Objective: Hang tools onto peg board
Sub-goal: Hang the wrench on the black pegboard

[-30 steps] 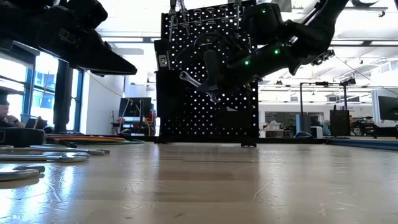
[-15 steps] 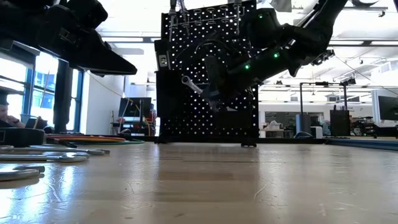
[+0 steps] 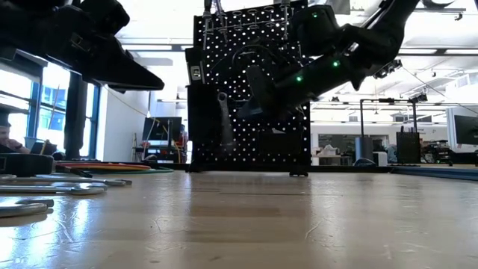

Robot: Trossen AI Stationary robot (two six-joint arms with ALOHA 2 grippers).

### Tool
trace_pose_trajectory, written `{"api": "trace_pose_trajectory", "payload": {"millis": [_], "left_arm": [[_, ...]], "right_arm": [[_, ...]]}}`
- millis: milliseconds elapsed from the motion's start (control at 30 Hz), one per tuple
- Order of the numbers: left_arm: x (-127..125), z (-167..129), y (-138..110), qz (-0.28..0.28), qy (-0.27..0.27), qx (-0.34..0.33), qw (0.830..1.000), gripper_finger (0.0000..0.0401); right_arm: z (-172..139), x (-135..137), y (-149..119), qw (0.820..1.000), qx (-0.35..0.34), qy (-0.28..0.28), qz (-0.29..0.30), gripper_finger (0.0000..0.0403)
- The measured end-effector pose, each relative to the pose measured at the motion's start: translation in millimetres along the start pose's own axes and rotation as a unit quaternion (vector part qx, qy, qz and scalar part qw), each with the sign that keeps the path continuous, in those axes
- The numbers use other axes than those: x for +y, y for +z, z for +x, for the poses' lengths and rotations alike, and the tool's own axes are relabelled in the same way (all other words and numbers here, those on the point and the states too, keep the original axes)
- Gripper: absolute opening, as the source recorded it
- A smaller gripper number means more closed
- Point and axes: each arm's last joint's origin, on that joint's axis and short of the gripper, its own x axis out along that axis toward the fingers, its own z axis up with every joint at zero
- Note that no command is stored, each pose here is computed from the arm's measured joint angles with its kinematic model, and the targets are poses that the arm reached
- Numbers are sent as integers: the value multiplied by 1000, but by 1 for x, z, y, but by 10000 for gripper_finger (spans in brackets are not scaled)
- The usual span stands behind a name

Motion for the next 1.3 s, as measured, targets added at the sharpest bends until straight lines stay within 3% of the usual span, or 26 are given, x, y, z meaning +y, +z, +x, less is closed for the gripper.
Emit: {"api": "trace_pose_trajectory", "payload": {"millis": [233,567,967,1300], "left_arm": [[-3,-1,-10,-11,-65,57,996,60],[-9,-8,-32,-82,-135,190,969,60],[-23,-12,-58,-44,-81,273,958,60],[-43,1,-56,37,1,331,943,90]], "right_arm": [[-10,20,-8,998,16,37,-44,117],[-34,60,-21,987,24,120,-104,118],[-56,87,-36,975,45,170,-136,118],[-58,89,-37,974,46,174,-138,118]]}}
